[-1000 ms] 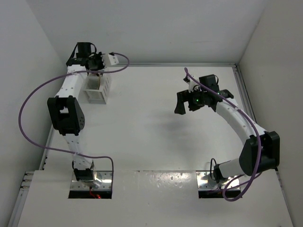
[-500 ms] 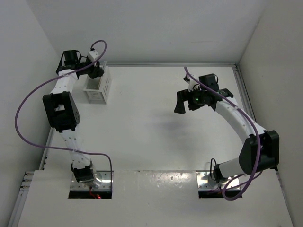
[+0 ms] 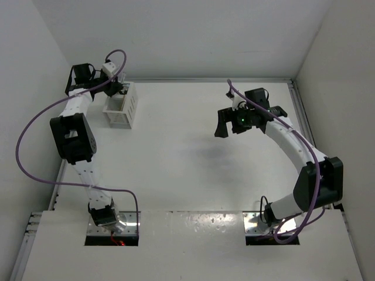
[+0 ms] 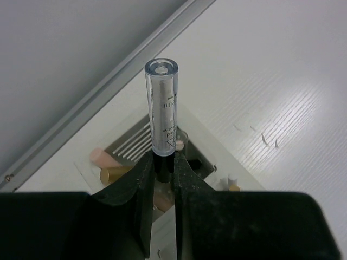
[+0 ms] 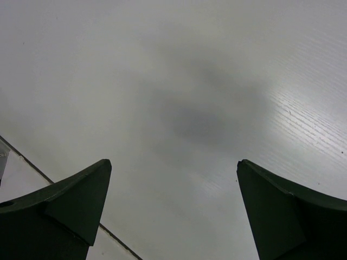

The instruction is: Organize the makeup

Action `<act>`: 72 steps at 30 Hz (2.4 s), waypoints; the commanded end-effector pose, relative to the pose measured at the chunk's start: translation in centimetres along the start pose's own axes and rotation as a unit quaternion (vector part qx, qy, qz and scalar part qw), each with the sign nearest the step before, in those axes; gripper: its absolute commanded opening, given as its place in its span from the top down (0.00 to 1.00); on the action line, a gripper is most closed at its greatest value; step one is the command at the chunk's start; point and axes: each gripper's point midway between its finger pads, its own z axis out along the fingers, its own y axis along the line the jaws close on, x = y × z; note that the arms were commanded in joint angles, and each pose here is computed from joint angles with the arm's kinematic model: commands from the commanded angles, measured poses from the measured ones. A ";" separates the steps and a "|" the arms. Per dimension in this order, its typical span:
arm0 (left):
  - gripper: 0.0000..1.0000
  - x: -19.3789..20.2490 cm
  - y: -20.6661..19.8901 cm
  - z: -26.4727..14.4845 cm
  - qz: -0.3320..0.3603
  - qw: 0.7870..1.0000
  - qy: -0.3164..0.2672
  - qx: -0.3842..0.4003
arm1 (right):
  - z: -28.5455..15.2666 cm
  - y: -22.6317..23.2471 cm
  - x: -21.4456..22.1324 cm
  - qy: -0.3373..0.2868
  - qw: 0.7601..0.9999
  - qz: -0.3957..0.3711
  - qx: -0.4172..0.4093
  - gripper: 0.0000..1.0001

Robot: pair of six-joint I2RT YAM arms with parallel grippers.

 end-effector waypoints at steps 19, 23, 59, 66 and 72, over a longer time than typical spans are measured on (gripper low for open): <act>0.35 -3.4 3.5 -3.0 0.024 0.998 -0.029 -0.050 | -1.1 0.9 -1.6 -0.014 1.000 -0.018 -0.001 0.00; 0.34 -5.0 2.2 -4.1 0.012 0.998 -0.053 -0.026 | -1.2 1.2 -1.6 -0.020 1.000 -0.021 -0.006 0.00; 0.50 3.7 0.6 -0.1 0.084 0.987 0.130 0.037 | -2.1 1.1 -0.3 -0.006 1.000 -0.027 0.005 0.00; 0.82 4.2 0.0 0.7 0.083 0.986 0.140 0.043 | -2.3 1.0 -0.4 -0.007 1.000 -0.029 0.010 0.00; 0.95 2.1 0.4 0.2 0.096 0.987 0.122 0.038 | -2.2 1.1 -0.6 -0.008 1.000 -0.027 0.008 0.00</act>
